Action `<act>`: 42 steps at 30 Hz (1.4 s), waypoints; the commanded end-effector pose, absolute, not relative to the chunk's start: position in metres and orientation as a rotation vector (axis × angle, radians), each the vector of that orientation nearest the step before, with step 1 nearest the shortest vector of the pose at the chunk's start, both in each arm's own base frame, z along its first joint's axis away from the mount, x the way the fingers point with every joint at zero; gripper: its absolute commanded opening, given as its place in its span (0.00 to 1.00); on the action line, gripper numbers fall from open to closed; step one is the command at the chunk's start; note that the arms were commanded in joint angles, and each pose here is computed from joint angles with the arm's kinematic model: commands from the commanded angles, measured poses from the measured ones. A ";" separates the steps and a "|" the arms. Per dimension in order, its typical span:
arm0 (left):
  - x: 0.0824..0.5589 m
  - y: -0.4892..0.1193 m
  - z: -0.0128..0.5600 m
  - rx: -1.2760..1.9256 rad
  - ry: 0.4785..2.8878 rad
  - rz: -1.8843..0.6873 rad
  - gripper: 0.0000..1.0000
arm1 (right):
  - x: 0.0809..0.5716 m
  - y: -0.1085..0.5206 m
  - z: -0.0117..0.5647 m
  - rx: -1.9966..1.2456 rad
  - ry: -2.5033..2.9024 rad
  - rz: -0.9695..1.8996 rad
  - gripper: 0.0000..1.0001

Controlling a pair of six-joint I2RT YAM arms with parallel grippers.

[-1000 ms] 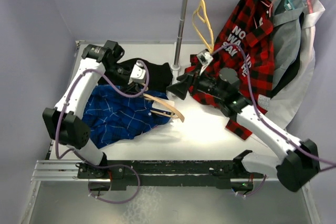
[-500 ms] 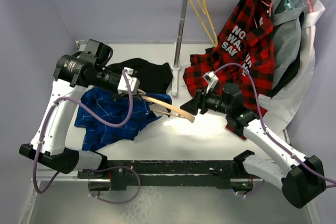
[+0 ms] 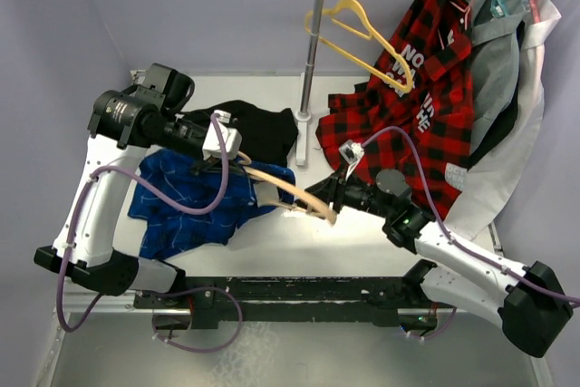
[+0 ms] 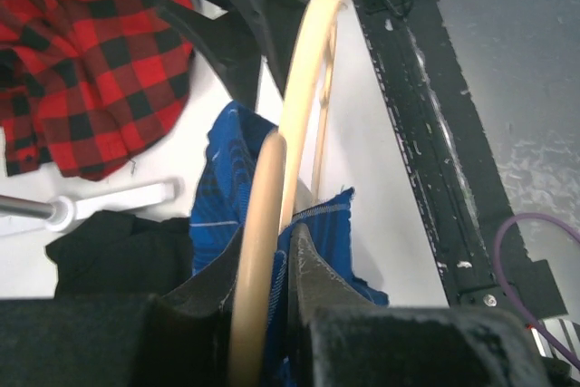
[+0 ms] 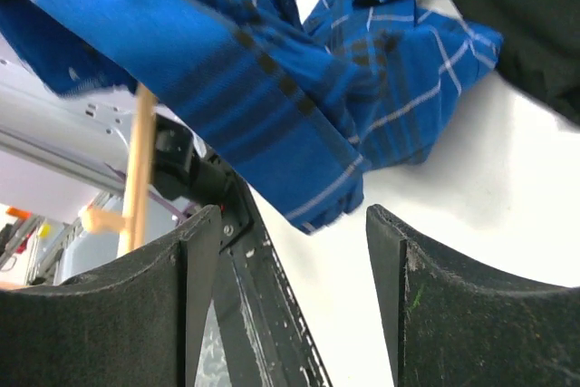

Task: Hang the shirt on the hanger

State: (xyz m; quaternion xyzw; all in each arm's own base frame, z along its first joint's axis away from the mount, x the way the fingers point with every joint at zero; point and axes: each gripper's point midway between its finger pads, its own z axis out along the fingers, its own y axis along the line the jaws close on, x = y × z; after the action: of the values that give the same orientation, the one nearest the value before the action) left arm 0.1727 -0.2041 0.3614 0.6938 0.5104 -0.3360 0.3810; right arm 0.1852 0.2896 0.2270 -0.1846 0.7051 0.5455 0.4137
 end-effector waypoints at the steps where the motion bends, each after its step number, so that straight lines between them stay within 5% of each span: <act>1: 0.184 -0.211 0.385 1.739 1.199 -0.804 0.00 | 0.181 0.292 0.236 -0.459 1.665 1.370 0.67; 16: 0.185 -0.213 0.381 1.741 1.195 -0.829 0.00 | 0.193 0.316 0.231 -0.412 1.669 1.321 0.59; 22: 0.184 -0.213 0.381 1.741 1.195 -0.831 0.00 | 0.202 0.319 0.227 -0.373 1.664 1.306 0.37; 27: 0.185 -0.209 0.378 1.752 1.211 -0.793 0.00 | 0.208 0.310 0.217 -0.343 1.704 1.229 0.00; 42: 0.208 -0.165 0.362 1.850 1.334 -0.382 0.00 | 0.230 0.235 0.218 -0.197 1.841 0.775 0.00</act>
State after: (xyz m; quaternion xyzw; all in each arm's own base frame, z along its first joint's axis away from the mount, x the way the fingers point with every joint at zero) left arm 0.1803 -0.1882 0.3598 0.7139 0.5189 -0.2625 0.3903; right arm 0.2197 0.2577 0.2140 -0.1041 0.7558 0.3864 0.5183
